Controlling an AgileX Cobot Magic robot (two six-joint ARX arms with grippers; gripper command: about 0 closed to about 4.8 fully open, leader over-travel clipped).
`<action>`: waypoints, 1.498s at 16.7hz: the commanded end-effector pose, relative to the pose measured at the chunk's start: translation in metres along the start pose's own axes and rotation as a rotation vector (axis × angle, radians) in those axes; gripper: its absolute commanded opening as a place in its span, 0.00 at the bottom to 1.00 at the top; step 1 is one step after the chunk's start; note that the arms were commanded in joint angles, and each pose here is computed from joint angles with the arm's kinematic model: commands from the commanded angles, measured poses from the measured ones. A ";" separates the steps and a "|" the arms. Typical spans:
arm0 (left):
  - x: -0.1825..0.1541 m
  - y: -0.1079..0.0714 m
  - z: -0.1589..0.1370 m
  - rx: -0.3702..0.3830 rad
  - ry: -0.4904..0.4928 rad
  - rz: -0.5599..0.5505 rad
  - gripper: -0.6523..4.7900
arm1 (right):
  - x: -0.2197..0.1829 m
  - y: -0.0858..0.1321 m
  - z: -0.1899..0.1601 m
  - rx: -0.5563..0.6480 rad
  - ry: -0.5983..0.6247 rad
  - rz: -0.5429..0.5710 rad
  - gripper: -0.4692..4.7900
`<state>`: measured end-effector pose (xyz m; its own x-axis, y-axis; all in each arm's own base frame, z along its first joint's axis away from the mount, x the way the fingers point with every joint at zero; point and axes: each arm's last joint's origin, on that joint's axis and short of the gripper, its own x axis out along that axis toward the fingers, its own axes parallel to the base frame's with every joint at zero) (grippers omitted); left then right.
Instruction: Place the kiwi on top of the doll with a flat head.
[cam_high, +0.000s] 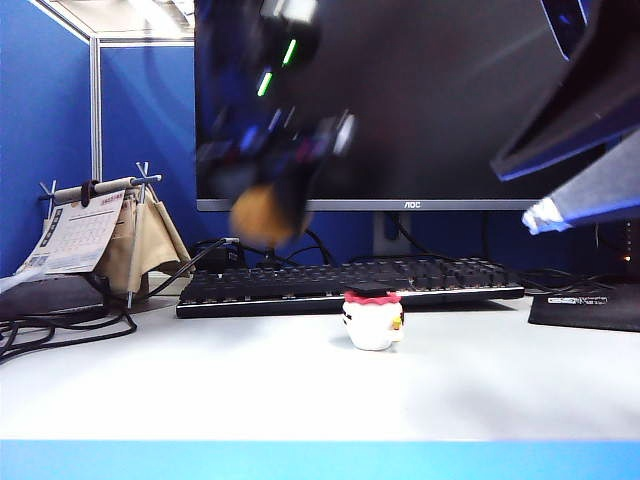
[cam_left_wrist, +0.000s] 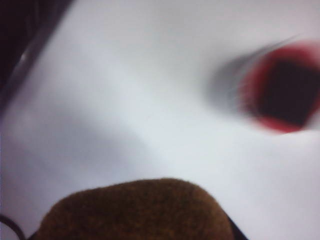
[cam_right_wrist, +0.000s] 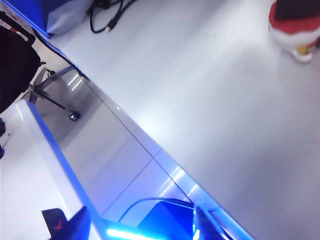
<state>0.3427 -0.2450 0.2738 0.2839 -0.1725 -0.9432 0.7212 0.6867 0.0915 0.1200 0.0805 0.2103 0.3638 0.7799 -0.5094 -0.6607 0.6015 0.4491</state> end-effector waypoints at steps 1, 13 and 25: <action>-0.039 -0.023 0.020 0.059 -0.131 -0.076 0.11 | 0.000 0.000 0.003 -0.023 -0.033 -0.006 0.59; 0.045 -0.040 0.039 0.083 0.015 -0.211 0.11 | -0.002 -0.002 0.009 -0.093 -0.105 -0.120 0.59; 0.049 -0.043 0.043 0.086 -0.026 -0.217 0.11 | -0.035 0.000 0.029 -0.146 -0.275 -0.299 0.59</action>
<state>0.3547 -0.3118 0.2369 0.1384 -0.3238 -0.9360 0.8164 0.5722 -0.0772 0.1268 0.0584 0.2473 0.7030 0.5990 -0.3834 -0.5685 0.7972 0.2032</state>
